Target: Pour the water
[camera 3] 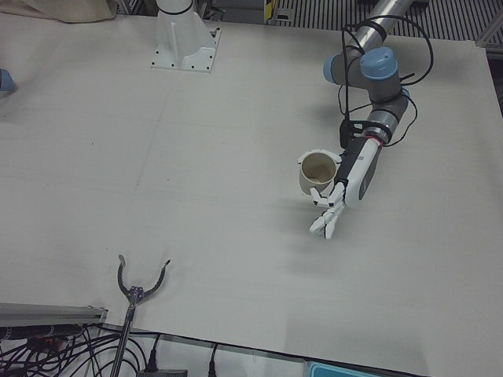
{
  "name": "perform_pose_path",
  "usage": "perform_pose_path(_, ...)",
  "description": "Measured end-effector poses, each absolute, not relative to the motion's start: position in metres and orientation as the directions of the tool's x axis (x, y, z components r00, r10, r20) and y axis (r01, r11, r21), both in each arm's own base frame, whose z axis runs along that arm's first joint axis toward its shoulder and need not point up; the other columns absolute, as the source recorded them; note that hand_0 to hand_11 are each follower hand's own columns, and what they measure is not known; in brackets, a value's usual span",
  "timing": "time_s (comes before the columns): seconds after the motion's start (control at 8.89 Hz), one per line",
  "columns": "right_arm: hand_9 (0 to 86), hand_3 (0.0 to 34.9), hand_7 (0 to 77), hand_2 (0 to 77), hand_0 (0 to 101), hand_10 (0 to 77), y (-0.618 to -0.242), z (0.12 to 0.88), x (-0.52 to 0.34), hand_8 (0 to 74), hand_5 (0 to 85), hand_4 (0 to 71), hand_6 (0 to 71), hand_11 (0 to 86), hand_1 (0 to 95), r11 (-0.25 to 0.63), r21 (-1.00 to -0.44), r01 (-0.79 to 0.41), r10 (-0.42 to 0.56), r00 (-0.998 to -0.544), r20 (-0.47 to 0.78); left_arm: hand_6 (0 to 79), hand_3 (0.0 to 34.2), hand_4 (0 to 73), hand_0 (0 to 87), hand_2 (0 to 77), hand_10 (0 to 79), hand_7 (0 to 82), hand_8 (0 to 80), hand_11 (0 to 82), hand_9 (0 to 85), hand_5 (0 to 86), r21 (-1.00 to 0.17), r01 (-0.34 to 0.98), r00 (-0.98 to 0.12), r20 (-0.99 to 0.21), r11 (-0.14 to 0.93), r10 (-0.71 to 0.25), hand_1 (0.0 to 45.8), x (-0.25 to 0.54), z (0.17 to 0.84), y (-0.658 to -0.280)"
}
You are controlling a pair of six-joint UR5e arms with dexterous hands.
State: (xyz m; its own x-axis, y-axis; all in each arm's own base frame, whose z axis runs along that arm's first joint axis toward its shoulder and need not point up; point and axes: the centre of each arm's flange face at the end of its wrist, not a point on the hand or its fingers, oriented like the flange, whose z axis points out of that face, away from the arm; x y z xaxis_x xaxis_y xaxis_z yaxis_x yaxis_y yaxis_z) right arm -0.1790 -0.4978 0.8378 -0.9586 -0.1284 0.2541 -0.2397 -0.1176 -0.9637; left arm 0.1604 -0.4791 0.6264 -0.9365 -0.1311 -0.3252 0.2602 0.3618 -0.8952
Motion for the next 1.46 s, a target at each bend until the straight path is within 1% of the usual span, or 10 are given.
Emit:
perform_pose_path(0.11, 52.4, 0.0, 60.0, 13.1, 51, 35.5, -0.500, 0.835, -0.181, 49.1, 50.2, 25.6, 49.1, 52.4, 23.5, -0.113, -0.965, -0.236, -0.130, -0.960, 0.250, 6.0, 0.0, 10.4, 41.1, 33.3, 7.6, 13.1, 0.0, 12.5, 1.1, 69.3, -0.895, 0.260, -0.937, -0.325, 0.363, -0.131, 14.7, 0.162, 0.626, -0.481)
perform_pose_path(0.22, 55.1, 0.0, 60.0, 13.1, 51, 39.3, -0.502, 0.831, -0.182, 52.4, 50.7, 27.8, 49.1, 56.7, 23.5, -0.106, -0.968, -0.229, -0.133, -0.961, 0.242, 6.0, 0.0, 10.9, 40.9, 33.3, 7.6, 13.1, 0.0, 12.5, 1.1, 69.3, -0.894, 0.255, -0.938, -0.321, 0.369, -0.129, 14.7, 0.166, 0.620, -0.486)
perform_pose_path(0.34, 57.3, 0.0, 60.0, 27.8, 51, 34.9, -0.506, 0.825, -0.182, 52.4, 53.5, 25.6, 50.7, 51.8, 21.3, -0.099, -0.970, -0.220, -0.139, -0.963, 0.233, 6.0, 0.0, 10.9, 40.8, 33.3, 7.1, 13.1, 0.0, 12.5, 1.1, 69.3, -0.890, 0.242, -0.942, -0.311, 0.387, -0.127, 14.7, 0.176, 0.602, -0.497)
perform_pose_path(0.56, 61.6, 0.0, 60.5, 30.5, 54, 33.3, -0.513, 0.812, -0.181, 48.0, 54.0, 24.5, 51.3, 49.1, 20.2, -0.079, -0.977, -0.200, -0.153, -0.966, 0.210, 7.1, 0.0, 10.9, 41.8, 33.3, 6.5, 14.2, 0.0, 12.5, 1.1, 69.3, -0.868, 0.199, -0.932, -0.312, 0.454, -0.187, 14.7, 0.225, 0.532, -0.534)
perform_pose_path(0.67, 62.2, 0.0, 58.4, 34.9, 57, 31.6, -0.517, 0.806, -0.178, 46.4, 53.5, 22.4, 46.4, 46.9, 19.6, -0.070, -0.979, -0.190, -0.163, -0.966, 0.199, 7.1, 0.0, 10.9, 41.8, 33.3, 6.0, 14.2, 0.0, 12.5, 1.1, 69.3, -0.851, 0.173, -0.919, -0.320, 0.495, -0.229, 14.7, 0.256, 0.483, -0.556)
perform_pose_path(0.79, 59.5, 0.0, 58.4, 34.9, 57, 27.8, -0.521, 0.799, -0.173, 42.0, 53.5, 22.4, 46.4, 42.0, 19.6, -0.062, -0.981, -0.181, -0.176, -0.966, 0.190, 7.1, 0.0, 10.9, 41.5, 33.3, 6.0, 14.2, 0.0, 12.5, 1.1, 69.3, -0.840, 0.151, -0.910, -0.325, 0.521, -0.260, 14.7, 0.283, 0.446, -0.567)
perform_pose_path(0.9, 48.0, 0.0, 50.2, 34.9, 58, 25.6, -0.525, 0.792, -0.167, 36.5, 53.5, 22.4, 41.5, 39.8, 19.6, -0.052, -0.984, -0.172, -0.190, -0.965, 0.179, 7.1, 0.0, 10.9, 40.8, 33.3, 7.6, 14.2, 0.0, 12.5, 1.1, 69.3, -0.833, 0.126, -0.899, -0.325, 0.539, -0.293, 14.7, 0.313, 0.416, -0.568)
perform_pose_path(1.12, 48.0, 0.0, 51.3, 34.9, 59, 25.6, -0.532, 0.776, -0.157, 35.5, 53.5, 22.4, 41.5, 38.7, 19.6, -0.026, -0.988, -0.152, -0.215, -0.964, 0.154, 7.1, 0.0, 10.9, 40.5, 33.3, 7.6, 14.7, 0.0, 13.1, 1.1, 69.3, -0.827, 0.065, -0.867, -0.324, 0.559, -0.378, 14.7, 0.383, 0.369, -0.548)
perform_pose_path(1.24, 48.0, 0.0, 51.3, 39.3, 60, 25.6, -0.532, 0.771, -0.154, 35.5, 53.5, 22.4, 41.5, 38.7, 19.6, -0.018, -0.989, -0.146, -0.222, -0.964, 0.146, 7.1, 0.0, 10.9, 40.5, 33.3, 7.6, 14.7, 0.0, 12.5, 1.6, 69.3, -0.818, 0.040, -0.852, -0.328, 0.573, -0.409, 14.7, 0.416, 0.342, -0.535)
perform_pose_path(1.46, 45.8, 0.0, 50.2, 40.9, 61, 24.5, -0.533, 0.763, -0.152, 33.3, 54.0, 20.2, 41.5, 37.6, 20.2, -0.005, -0.990, -0.139, -0.227, -0.964, 0.136, 7.1, 0.0, 10.9, 40.5, 33.3, 7.6, 14.7, 0.0, 13.6, 1.6, 69.3, -0.769, 0.017, -0.829, -0.369, 0.640, -0.420, 14.7, 0.481, 0.280, -0.506)
